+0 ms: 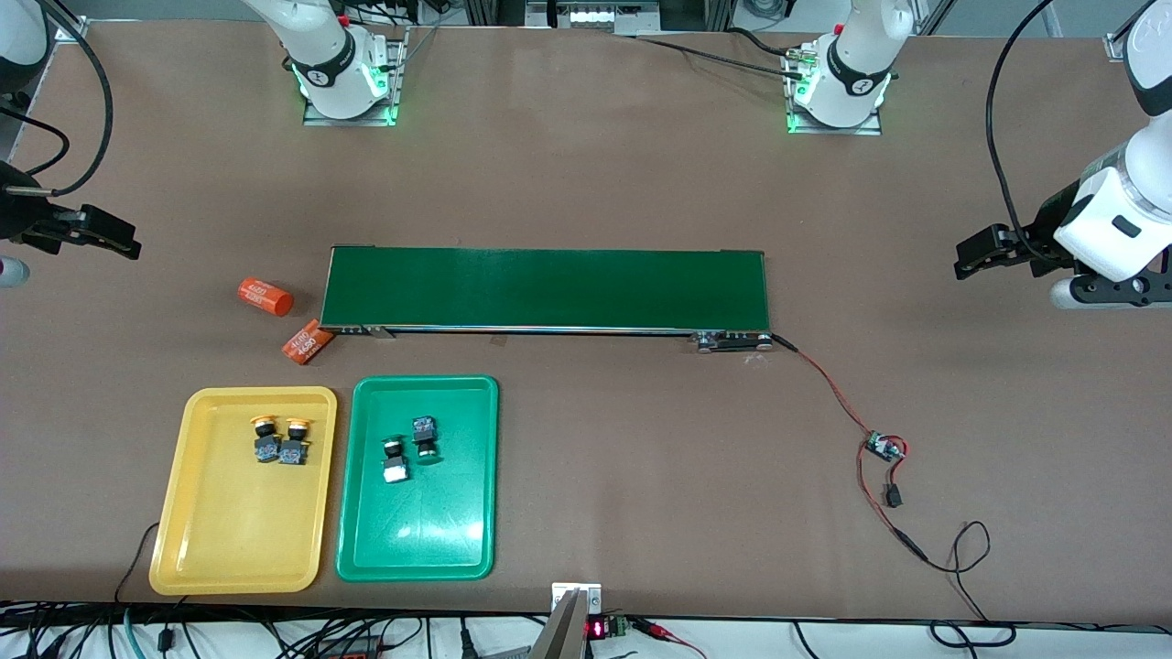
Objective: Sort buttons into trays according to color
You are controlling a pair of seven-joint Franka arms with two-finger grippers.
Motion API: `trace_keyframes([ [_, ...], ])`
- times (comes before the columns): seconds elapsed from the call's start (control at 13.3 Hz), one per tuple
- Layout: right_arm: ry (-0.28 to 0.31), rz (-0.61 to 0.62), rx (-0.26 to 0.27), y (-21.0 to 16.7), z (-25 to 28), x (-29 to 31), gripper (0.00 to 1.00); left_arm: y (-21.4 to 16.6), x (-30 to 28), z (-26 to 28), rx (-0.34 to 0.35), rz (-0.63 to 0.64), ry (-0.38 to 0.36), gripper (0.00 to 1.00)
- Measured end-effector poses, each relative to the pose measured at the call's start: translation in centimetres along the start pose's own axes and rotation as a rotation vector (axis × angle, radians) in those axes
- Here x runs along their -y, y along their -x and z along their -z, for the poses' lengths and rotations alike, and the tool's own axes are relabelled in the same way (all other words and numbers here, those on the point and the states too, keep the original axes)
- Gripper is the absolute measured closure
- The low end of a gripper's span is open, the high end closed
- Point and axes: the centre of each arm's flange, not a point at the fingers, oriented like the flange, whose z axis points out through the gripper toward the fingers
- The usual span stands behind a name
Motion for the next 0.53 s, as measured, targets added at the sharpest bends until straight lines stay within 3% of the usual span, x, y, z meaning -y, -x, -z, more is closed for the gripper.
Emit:
trace_keyframes([
  [0.53,0.001,0.014,-0.007,-0.17,0.3,0.84,0.0,0.0,0.0,0.0,0.0,0.0,0.0,0.0],
])
